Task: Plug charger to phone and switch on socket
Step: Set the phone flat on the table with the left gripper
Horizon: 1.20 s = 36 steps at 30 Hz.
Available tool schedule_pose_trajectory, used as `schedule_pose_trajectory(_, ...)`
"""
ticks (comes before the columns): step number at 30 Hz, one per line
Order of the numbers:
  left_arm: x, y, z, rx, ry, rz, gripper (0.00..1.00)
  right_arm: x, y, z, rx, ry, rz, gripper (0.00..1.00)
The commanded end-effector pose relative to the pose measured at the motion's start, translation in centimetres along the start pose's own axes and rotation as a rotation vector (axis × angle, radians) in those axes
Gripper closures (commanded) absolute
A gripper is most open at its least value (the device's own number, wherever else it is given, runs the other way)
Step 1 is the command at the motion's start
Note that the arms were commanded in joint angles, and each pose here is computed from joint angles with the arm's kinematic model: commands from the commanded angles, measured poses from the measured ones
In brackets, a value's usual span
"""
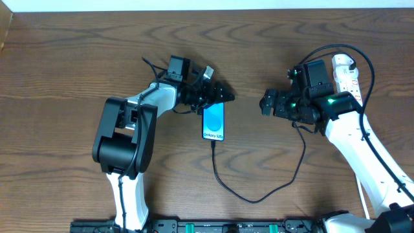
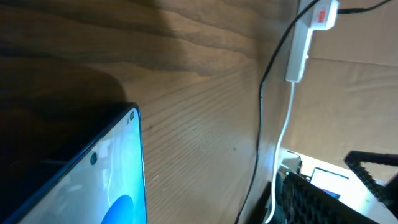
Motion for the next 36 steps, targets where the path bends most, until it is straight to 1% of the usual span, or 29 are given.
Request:
schedule_pose_trajectory(1,-0.81,0.70,4.02,0.250,-0.065,-0.037,0.11,0.20,-0.40,0.19,-0.001,-0.017,-0.018,0.01)
schedule_pose_trajectory(16,-0.91,0.76,3.88,0.271,-0.061,-0.039,0.10,0.19,-0.39,0.23,0.000,-0.025,-0.018,0.01)
schedule_pose_trajectory(31,-0.89,0.60,4.18,0.299,-0.106,-0.050,0.10,0.28,-0.39,0.21,-0.002,-0.025,-0.023,0.01)
schedule_pose_trajectory(36,-1.02,0.31,4.57,0.341,-0.121,-0.054,0.09,0.42,-0.40,0.01,-0.017,-0.025,-0.033,0.01)
Point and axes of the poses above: each gripper's point midway between its finger pads, its own y axis out along the fingers, its own z axis along the line the jaws close on, x = y × z, the point moved 4 cm from there along -y, back along the fingers, and after that the axes turned 5 degrees about y, right-handed, at the moved point
